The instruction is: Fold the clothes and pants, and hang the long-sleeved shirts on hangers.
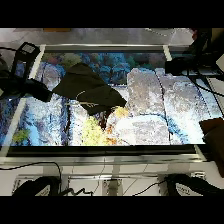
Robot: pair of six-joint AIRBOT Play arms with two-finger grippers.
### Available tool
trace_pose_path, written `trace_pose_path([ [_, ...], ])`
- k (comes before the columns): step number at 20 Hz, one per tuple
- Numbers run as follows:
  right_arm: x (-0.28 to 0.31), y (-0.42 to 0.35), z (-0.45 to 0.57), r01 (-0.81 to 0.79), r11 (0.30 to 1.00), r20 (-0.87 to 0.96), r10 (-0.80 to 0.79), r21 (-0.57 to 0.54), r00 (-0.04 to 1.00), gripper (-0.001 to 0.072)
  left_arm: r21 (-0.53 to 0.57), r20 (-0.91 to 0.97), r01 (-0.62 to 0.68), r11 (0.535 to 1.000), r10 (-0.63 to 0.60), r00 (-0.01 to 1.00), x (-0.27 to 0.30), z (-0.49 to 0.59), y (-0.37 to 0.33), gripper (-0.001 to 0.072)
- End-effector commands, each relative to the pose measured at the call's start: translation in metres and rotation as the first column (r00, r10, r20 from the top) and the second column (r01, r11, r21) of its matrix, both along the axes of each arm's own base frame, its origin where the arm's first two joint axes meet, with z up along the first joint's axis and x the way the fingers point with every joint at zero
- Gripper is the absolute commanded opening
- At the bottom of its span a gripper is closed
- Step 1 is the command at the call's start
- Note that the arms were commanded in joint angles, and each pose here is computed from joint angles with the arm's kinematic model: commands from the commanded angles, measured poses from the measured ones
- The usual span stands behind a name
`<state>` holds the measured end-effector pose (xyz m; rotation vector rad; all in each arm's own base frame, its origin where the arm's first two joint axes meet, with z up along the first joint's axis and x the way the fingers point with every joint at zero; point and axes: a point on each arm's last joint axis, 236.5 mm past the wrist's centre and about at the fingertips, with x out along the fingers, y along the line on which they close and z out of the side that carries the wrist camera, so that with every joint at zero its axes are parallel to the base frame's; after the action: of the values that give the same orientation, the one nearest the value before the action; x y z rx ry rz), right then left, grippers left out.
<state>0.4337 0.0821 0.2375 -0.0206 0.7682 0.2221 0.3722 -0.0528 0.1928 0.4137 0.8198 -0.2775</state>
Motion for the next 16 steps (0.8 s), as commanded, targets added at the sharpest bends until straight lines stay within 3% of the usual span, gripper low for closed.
trace_pose_path([
  [1,0.000,0.000,0.000,-0.001,1.000,0.001,0.001,0.000,1.000,0.0031,0.000,0.000,0.000,1.000,0.000,1.000,0.000,0.000,0.000,0.0003],
  [12,0.004,-0.004,0.003,0.004,1.000,0.024,-0.004,-0.019,1.000,0.0031,0.000,0.000,0.000,1.000,0.000,1.000,0.000,0.000,0.000,0.0003],
  [16,-0.002,-0.052,-0.024,-0.055,0.954,-0.066,0.037,-0.294,0.997,0.0030,0.000,0.001,0.000,1.000,0.000,1.000,0.000,0.000,0.000,0.0003],
])
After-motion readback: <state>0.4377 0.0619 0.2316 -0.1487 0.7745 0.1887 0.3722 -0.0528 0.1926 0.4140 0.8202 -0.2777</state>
